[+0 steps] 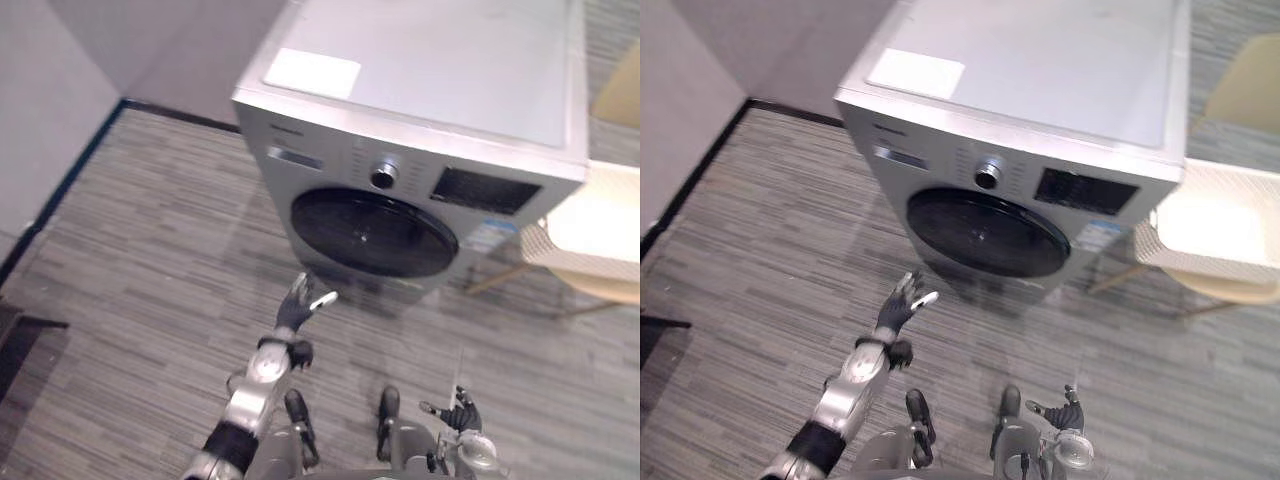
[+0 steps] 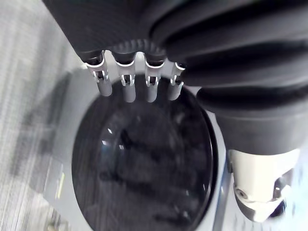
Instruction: Pick up the laundry basket with both hands and put the clothes into the washing machine.
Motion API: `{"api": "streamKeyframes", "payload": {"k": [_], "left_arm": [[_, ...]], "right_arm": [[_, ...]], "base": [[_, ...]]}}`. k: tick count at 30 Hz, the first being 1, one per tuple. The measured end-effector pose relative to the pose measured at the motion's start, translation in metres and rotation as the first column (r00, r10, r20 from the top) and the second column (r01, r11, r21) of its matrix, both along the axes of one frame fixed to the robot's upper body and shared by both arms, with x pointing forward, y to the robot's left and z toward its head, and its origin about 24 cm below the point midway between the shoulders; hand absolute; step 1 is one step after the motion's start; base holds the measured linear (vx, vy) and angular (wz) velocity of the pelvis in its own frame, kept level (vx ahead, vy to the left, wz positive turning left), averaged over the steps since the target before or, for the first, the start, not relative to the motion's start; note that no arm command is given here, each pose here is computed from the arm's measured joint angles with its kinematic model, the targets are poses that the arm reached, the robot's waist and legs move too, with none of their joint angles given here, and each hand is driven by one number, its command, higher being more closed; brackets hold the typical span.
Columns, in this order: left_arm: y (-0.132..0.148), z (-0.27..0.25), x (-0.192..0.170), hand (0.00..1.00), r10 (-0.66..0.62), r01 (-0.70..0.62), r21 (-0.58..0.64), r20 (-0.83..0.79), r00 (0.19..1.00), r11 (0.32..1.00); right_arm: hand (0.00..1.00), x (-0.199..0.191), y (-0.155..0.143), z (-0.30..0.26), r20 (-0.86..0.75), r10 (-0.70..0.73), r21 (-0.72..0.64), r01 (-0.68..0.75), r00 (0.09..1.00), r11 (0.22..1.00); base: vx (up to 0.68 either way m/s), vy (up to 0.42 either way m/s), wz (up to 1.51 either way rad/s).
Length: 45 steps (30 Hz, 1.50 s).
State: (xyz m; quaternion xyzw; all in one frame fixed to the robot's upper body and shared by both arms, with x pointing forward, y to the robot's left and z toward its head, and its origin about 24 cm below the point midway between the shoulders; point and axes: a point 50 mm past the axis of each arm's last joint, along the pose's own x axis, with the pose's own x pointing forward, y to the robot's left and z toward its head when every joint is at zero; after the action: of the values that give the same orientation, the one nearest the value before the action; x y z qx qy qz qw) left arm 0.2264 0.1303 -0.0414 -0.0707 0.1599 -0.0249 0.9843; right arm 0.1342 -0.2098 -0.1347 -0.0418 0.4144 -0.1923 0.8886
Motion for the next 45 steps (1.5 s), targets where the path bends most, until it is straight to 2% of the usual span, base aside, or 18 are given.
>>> {"api": "streamKeyframes", "payload": {"k": [4, 6, 9, 12, 19, 24, 29, 34, 37, 40, 45], "left_arm": [[0.034, -0.036, -0.022, 0.0, 0.123, -0.115, 0.059, -0.163, 0.979, 0.992], [0.055, -0.059, -0.043, 0.0, 0.197, -0.163, 0.139, -0.283, 0.939, 0.977], [0.072, -0.083, -0.072, 0.0, 0.265, -0.17, 0.25, -0.418, 0.869, 0.953], [0.081, -0.098, -0.1, 0.0, 0.326, -0.182, 0.313, -0.507, 0.798, 0.932], [0.095, -0.107, -0.137, 0.0, 0.411, -0.235, 0.357, -0.571, 0.711, 0.904], [0.099, -0.101, -0.125, 0.0, 0.413, -0.241, 0.364, -0.533, 0.739, 0.9], [0.084, -0.096, -0.1, 0.0, 0.366, -0.222, 0.328, -0.49, 0.791, 0.918], [0.075, -0.096, -0.1, 0.0, 0.376, -0.257, 0.295, -0.483, 0.791, 0.92], [0.066, -0.102, -0.115, 0.0, 0.415, -0.324, 0.26, -0.522, 0.745, 0.91], [0.065, -0.095, -0.101, 0.0, 0.397, -0.314, 0.246, -0.476, 0.785, 0.917], [0.055, -0.095, -0.095, 0.0, 0.372, -0.293, 0.234, -0.479, 0.795, 0.927]], "right_arm": [[0.0, 0.007, -0.002, -0.001, -0.008, -0.012, 0.004, 0.012, 1.0, 1.0], [0.0, 0.017, -0.004, 0.002, 0.011, -0.016, 0.003, 0.016, 1.0, 1.0], [0.0, 0.025, -0.006, 0.005, 0.028, -0.029, 0.003, 0.029, 0.999, 1.0], [0.0, 0.022, -0.006, 0.004, 0.021, -0.04, 0.005, 0.04, 0.999, 0.999], [0.0, 0.006, -0.007, -0.003, -0.041, 0.001, -0.012, -0.002, 0.999, 1.0], [0.0, 0.008, 0.008, -0.005, -0.044, 0.052, 0.012, -0.052, 0.998, 0.999], [0.0, 0.012, -0.001, -0.002, -0.035, 0.054, -0.014, -0.055, 0.998, 0.998], [0.0, 0.03, 0.0, 0.01, 0.046, 0.101, -0.035, -0.1, 0.994, 0.994], [0.0, 0.049, 0.011, 0.022, 0.129, 0.17, -0.048, -0.165, 0.977, 0.985], [0.0, 0.05, 0.018, 0.022, 0.134, 0.166, -0.031, -0.164, 0.977, 0.986], [0.0, 0.031, 0.008, 0.014, 0.082, 0.117, -0.032, -0.114, 0.99, 0.993]], "base": [[0.03, -0.003, 1.0], [-0.07, 0.034, 0.92], [-0.14, 0.098, 0.58], [-0.08, 0.139, 0.44], [0.09, 0.197, 0.48], [0.24, 0.146, 0.88], [0.41, -0.016, 1.44], [0.5, -0.195, 1.3], [0.45, -0.19, 0.19], [0.35, -0.131, -0.03], [0.19, 0.033, 0.16]]}}
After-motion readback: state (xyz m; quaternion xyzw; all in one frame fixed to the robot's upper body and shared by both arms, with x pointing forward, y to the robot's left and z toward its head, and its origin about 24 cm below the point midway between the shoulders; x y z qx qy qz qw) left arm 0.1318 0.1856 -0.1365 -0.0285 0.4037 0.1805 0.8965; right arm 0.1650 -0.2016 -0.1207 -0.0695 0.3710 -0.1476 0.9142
